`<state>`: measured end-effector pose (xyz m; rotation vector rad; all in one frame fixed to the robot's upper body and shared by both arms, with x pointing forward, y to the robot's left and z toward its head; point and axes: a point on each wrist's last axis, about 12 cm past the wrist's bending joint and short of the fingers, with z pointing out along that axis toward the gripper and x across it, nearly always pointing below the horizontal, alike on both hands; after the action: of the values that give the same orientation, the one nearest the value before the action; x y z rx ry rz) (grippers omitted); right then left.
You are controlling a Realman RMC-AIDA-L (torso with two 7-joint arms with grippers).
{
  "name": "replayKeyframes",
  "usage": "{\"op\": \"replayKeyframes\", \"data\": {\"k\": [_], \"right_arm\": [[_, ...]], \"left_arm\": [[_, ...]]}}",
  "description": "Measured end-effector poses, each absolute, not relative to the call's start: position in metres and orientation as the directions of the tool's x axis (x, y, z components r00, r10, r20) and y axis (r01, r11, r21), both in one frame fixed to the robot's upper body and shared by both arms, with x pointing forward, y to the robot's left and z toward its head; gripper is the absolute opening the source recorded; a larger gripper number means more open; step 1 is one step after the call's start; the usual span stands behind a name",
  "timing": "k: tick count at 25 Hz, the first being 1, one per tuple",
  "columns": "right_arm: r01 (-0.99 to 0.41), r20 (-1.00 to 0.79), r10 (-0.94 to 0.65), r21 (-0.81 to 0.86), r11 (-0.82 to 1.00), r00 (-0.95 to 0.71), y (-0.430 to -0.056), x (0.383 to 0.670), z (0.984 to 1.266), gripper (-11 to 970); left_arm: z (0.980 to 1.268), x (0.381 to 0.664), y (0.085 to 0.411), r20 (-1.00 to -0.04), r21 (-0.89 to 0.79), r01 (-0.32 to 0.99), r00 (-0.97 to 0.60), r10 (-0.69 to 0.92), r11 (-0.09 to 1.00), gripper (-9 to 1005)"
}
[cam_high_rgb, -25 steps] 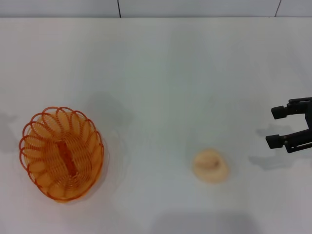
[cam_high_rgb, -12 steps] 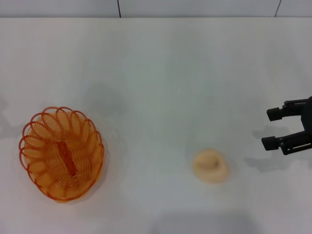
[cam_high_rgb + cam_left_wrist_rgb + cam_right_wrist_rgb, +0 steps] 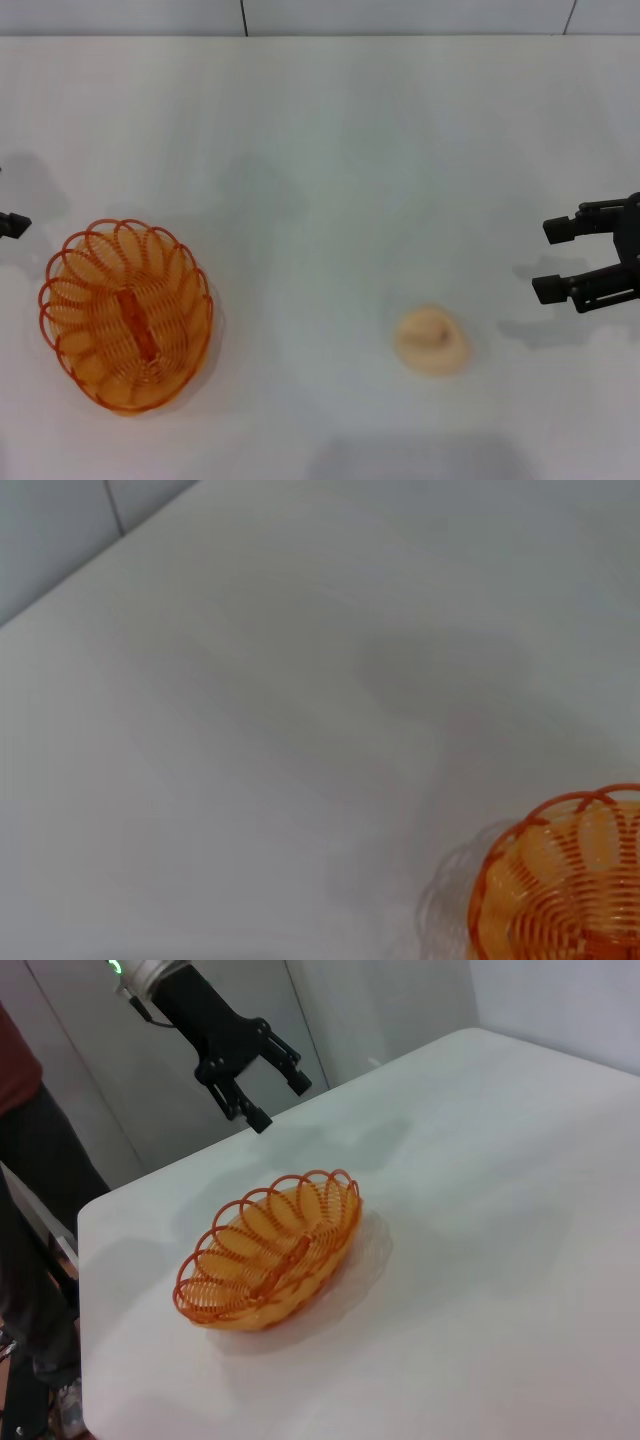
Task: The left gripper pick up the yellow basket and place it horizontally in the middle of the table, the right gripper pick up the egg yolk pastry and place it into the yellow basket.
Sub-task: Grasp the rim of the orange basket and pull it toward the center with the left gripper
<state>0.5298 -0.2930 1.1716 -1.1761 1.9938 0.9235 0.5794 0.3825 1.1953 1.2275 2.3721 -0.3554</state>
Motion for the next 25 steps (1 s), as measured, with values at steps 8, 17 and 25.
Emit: {"op": "replayKeyframes", "data": {"k": [8,17,25], "right_arm": [[-0.904,-0.8,-0.453,0.246,0.351,-0.393,-0.291,0.533,1.173,858],[-0.903,-0.8,-0.45,0.254,0.347,-0.398,-0.288,0.535,1.173,858],[-0.905,-0.795,-0.456,0.264,0.335,-0.401,-0.281,0.537,1.174,858]], "left_arm": [[1.194,0.594,0.366,-0.448,-0.008,0.85,-0.473,0.758,0.526,817],[1.191,0.607,0.335,-0.401,0.008,0.906,-0.385,0.831,0.423,804],[1.182,0.611,0.329,-0.324,0.018,0.923,-0.359,0.875,0.385,793]]}}
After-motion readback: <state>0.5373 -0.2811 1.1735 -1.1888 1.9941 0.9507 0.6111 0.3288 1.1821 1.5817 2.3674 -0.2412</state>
